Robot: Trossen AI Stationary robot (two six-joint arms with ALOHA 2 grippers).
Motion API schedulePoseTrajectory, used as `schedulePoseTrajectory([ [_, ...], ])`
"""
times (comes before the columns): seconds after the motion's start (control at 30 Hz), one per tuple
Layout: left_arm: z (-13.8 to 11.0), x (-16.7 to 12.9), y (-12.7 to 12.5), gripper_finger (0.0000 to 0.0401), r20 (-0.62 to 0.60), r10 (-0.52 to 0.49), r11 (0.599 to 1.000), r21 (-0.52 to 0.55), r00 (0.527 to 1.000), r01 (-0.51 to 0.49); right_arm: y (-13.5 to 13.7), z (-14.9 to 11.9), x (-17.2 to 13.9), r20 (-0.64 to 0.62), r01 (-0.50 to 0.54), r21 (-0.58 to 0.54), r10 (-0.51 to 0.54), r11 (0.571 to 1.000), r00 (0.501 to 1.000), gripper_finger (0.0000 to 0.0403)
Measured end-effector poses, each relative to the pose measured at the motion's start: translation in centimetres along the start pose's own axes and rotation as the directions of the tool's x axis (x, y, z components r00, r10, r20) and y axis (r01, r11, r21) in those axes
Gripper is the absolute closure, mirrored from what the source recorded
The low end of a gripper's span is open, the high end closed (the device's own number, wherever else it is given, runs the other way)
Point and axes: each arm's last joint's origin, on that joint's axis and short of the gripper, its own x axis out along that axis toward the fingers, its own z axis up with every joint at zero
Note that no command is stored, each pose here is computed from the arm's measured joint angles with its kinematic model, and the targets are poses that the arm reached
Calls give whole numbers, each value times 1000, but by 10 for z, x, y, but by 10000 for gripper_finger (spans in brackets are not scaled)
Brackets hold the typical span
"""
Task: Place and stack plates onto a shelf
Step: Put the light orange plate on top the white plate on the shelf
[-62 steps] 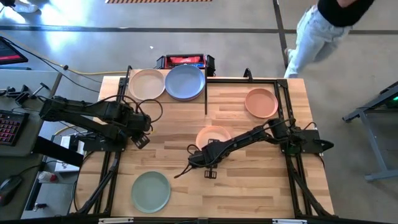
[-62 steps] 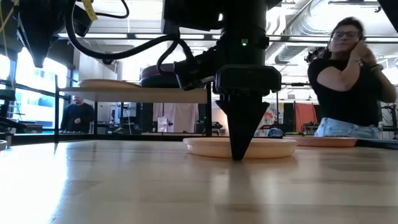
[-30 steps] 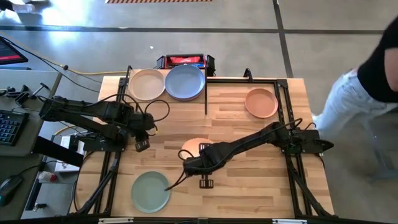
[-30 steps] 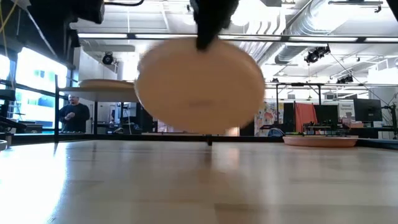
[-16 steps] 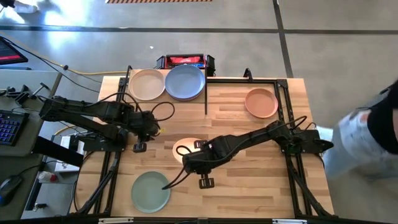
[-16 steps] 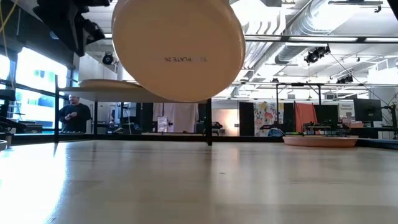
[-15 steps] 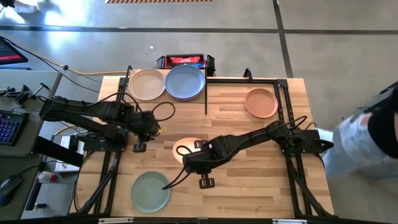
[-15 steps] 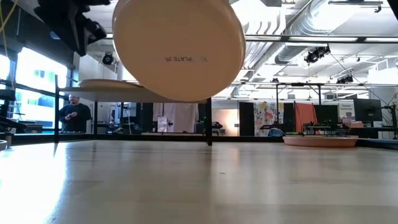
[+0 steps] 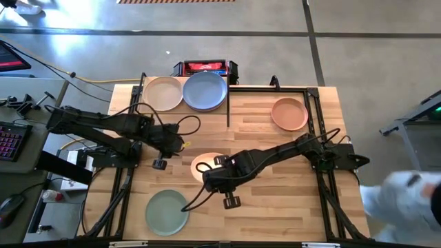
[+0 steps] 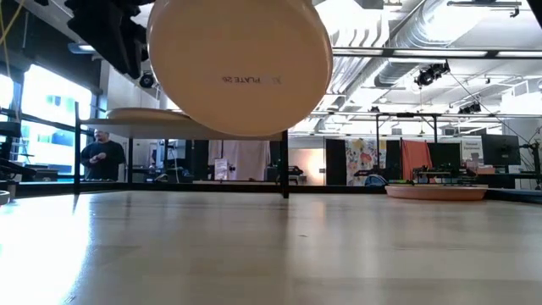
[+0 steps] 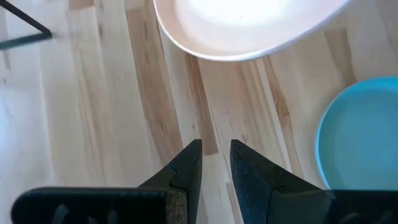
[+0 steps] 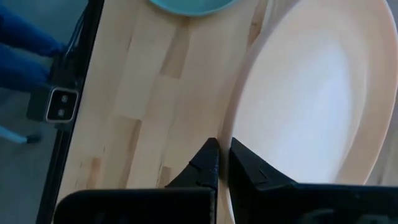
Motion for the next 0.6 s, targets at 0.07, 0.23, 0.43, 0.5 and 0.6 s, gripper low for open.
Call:
schedulePoseTrajectory([
  [0.07,2,5,0,327,-13,-1,1000,2,1000,1,-2,-1,0,-9,-11,-19,10,1000,1000,403],
  [0.23,5,16,1,327,-52,-5,1000,-2,999,5,-11,-3,0,-44,-23,-53,21,998,999,403],
  [0.43,6,22,1,327,-75,-8,1000,-19,997,7,-20,-5,0,-74,-22,-79,16,997,997,403],
  [0.5,6,21,1,327,-72,-8,1000,-27,997,6,-20,-5,0,-74,-22,-84,16,996,997,403],
  [0.6,6,22,2,327,-73,-9,998,-70,997,4,-20,-5,0,-73,-24,-89,17,996,997,403],
])
